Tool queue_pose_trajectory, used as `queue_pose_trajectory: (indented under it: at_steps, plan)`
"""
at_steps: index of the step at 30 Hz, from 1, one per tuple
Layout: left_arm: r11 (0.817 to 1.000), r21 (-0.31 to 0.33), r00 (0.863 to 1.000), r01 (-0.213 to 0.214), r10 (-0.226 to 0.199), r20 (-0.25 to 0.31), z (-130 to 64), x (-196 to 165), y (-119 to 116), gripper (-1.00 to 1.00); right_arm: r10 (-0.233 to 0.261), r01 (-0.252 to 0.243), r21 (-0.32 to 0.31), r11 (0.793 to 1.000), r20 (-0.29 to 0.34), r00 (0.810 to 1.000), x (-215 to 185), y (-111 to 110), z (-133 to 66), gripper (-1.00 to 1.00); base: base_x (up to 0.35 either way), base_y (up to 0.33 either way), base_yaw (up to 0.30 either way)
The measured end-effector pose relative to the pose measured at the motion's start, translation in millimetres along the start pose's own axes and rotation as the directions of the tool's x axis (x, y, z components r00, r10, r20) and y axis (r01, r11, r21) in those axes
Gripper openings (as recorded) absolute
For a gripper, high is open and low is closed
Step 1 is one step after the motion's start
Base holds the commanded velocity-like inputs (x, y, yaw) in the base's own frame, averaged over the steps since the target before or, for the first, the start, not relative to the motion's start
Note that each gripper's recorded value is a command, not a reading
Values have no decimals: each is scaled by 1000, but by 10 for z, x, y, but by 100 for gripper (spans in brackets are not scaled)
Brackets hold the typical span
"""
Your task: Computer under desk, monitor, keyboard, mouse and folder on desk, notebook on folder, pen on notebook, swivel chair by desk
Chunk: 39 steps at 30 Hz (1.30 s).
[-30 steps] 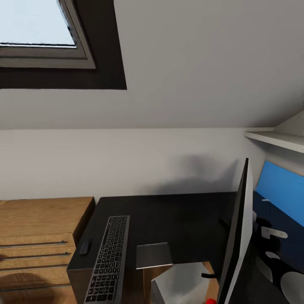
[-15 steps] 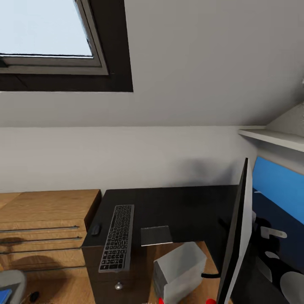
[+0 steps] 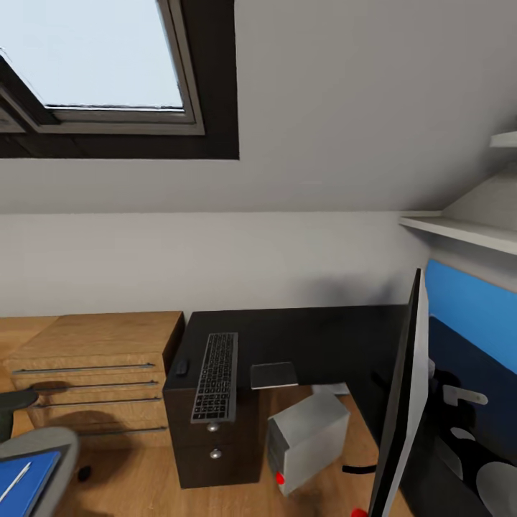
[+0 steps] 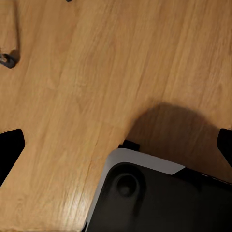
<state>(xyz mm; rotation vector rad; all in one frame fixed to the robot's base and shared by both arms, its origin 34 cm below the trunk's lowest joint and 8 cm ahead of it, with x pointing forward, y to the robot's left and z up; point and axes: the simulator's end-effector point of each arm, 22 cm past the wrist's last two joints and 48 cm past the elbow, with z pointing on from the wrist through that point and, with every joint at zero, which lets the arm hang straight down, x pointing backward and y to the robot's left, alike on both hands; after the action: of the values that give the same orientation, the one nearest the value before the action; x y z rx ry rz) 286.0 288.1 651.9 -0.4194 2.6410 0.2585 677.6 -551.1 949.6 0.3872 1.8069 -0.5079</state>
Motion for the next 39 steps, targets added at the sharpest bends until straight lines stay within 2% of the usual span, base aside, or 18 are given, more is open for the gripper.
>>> queue_pose_trajectory:
  at_steps: [39]
  plan:
    - [1000,0,1000,0,0,0,0,0,0,100,-4,4,-3,1000,0,1000,-2,9,0,-100,-337,4,0]
